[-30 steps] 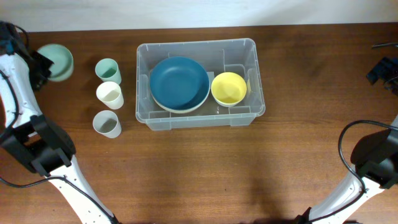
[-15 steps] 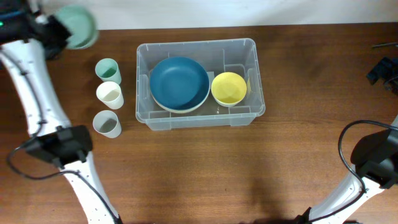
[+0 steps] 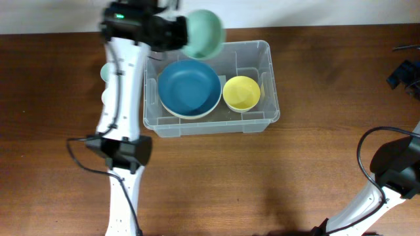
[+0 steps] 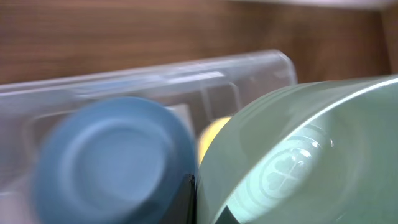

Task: Pack container
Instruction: 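Lift the pale green bowl and carry it right over the bin, then lower the pale green bowl onto the yellow bowl, open left gripper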

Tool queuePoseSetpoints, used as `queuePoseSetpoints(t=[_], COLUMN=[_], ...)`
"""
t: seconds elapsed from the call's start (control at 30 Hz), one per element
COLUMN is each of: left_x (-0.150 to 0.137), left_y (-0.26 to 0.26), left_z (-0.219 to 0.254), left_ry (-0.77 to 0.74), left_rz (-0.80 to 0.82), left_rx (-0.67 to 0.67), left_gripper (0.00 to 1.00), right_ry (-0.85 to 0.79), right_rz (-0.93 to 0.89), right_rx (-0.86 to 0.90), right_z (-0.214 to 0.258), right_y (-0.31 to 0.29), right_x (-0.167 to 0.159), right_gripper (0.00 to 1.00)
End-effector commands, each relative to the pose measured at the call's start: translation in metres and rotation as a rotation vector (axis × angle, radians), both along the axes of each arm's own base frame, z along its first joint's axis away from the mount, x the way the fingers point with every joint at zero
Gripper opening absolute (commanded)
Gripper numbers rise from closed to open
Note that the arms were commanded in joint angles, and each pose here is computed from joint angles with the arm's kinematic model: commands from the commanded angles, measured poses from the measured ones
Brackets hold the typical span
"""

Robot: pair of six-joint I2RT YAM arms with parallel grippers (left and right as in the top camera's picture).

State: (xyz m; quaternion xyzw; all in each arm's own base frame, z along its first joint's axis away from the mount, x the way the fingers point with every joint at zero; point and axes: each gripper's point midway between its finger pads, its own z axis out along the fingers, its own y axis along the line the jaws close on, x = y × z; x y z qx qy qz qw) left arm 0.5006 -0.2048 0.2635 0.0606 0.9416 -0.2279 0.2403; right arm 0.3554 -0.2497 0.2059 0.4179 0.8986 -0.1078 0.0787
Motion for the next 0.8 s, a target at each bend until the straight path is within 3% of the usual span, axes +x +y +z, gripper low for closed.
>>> queuePoseSetpoints(t=[0.0,0.2,0.77], left_x=[-0.008,-0.019,-0.016], left_y=[-0.024,-0.054,-0.077], left_z=[0.001,-0.019,-0.14], left_ry=[-0.05,-0.079,0.126], left_rz=[-0.047,-0.06,-0.122], left_rx=[0.076,0.238,0.335], left_gripper=[0.01,0.01,0.01], right_ry=[0.001,0.001,0.001], right_rz=[-0.011,-0.011,-0.011], right_rx=[-0.015,-0.015,-0.015], right_z=[0.002,0.002,0.002], right_y=[-0.001,-0.001,-0.001], right_x=[-0.001,-0.001,-0.001], right_gripper=[0.99,0.99,0.99])
